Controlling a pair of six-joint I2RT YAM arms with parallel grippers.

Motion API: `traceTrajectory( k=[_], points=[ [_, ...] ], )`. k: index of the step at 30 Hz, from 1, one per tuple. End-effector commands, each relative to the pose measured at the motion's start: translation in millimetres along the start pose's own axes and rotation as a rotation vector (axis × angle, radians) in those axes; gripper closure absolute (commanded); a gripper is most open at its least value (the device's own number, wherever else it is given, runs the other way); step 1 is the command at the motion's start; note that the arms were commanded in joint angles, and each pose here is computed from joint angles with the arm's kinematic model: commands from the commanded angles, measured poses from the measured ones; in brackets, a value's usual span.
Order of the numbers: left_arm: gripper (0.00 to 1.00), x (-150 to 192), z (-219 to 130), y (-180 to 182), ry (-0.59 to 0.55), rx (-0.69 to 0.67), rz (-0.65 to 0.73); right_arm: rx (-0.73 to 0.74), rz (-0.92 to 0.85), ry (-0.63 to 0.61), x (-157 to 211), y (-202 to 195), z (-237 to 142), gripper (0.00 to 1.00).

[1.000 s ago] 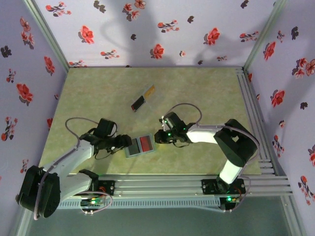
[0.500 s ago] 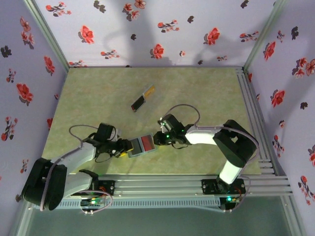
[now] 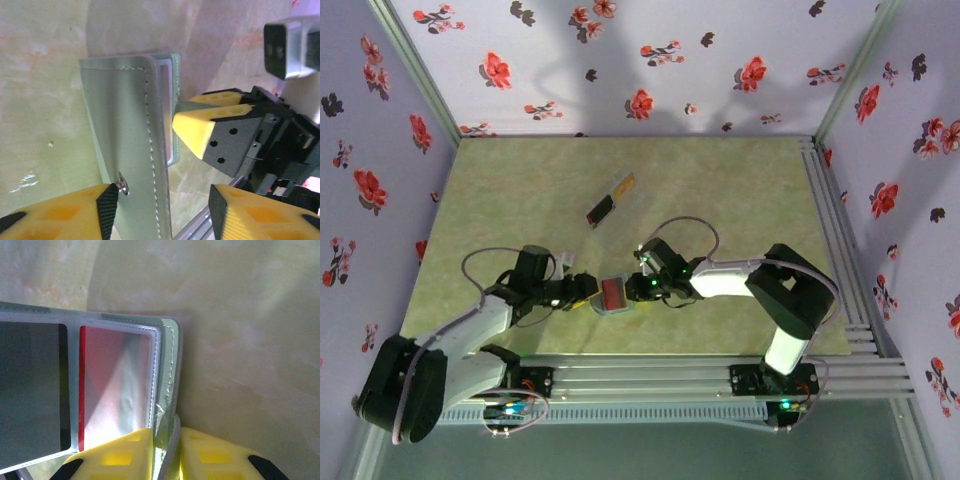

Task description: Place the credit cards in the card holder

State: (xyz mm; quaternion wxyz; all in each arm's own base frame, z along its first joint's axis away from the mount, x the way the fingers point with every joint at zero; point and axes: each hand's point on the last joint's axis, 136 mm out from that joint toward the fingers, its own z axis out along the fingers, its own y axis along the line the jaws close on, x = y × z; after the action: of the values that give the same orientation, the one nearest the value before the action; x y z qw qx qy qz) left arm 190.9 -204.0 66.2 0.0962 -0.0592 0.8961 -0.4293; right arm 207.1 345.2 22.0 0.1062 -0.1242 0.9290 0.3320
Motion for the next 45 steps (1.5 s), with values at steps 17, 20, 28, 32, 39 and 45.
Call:
traceTrajectory(
  k=[17, 20, 28, 32, 39, 45],
  points=[
    [0.34, -13.5, 40.4, -40.1, 0.076, 0.01, 0.05, 0.002, 0.013, -0.051, -0.9, 0.5, 2.3, 0.67],
    [0.33, -21.5, 32.1, -42.5, 0.037, -0.04, 0.024, -0.018, 0.025, -0.049, -1.1, 4.6, 6.1, 0.7],
    [0.36, -22.0, 30.7, -28.7, 0.022, -0.122, -0.018, -0.019, 0.023, -0.048, -0.8, 6.4, 8.8, 0.62],
    [0.41, -19.3, 38.5, -14.9, 0.042, -0.164, -0.059, 0.032, 0.026, -0.072, -3.3, -2.5, 1.9, 0.58],
    [0.41, -26.0, 44.0, -15.2, 0.045, -0.187, -0.064, 0.102, -0.007, -0.116, -19.0, -3.9, -11.9, 0.51],
    [0.41, -26.8, 45.2, -9.9, 0.058, -0.231, -0.068, 0.163, -0.016, -0.164, -23.0, -13.2, -25.6, 0.41]
  ],
)
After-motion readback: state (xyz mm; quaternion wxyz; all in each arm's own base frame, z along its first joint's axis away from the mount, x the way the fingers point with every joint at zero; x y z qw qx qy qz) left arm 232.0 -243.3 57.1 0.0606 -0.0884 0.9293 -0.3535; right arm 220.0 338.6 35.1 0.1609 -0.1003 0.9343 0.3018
